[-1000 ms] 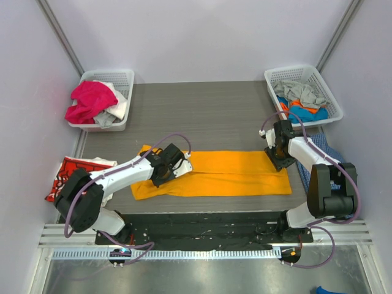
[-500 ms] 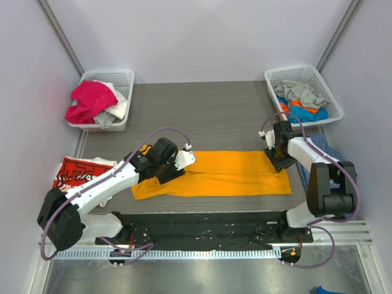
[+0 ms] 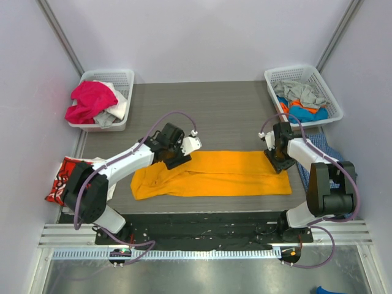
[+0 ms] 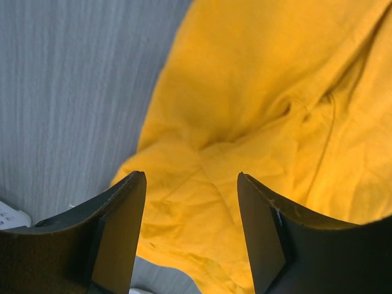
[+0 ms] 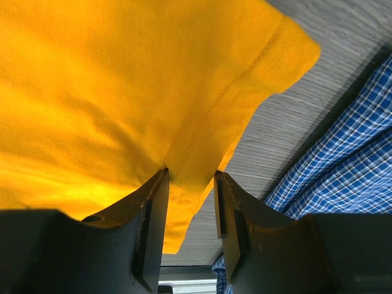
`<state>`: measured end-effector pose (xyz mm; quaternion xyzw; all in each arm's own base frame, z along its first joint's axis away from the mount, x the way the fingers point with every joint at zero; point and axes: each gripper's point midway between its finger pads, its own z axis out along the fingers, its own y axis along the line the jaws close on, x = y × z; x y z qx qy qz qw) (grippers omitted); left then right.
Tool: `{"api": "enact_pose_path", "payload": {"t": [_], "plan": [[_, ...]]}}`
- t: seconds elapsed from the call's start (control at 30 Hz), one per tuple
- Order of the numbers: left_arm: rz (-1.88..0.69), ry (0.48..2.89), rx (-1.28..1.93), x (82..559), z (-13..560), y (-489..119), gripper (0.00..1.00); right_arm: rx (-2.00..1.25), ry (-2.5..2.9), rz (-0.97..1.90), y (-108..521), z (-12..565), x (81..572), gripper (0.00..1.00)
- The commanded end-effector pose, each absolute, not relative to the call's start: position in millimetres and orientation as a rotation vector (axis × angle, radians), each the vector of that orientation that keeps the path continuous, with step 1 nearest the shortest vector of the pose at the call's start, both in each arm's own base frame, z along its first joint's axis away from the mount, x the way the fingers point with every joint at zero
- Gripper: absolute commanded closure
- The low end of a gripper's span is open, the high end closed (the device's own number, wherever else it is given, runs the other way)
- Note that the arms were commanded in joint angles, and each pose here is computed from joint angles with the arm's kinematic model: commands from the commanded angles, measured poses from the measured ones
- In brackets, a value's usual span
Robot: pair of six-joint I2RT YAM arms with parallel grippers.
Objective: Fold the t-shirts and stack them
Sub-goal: Fold the other side of the tshirt into a rectangle
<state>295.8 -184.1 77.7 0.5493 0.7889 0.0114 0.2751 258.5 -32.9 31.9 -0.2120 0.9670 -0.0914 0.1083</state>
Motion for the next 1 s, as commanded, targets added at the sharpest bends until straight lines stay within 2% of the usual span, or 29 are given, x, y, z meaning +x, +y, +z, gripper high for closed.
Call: {"api": "enact_pose_path", "payload": {"t": [0.0,0.67,0.97], "plan": [[-0.044,2.030,1.459,324.8,96.7,-204.9,0.34,-0.623,2.812,-0.277,-31.9,36.9,261.7,0.58],[-0.198,2.142,1.607,311.8,71.4,-190.8,0.36,-0.627,2.799,-0.289,-33.2,37.9,261.5,0.58],[-0.215,2.172,1.623,315.1,60.7,-187.9,0.40,-0.625,2.799,-0.300,-34.5,38.4,259.5,0.59]]}}
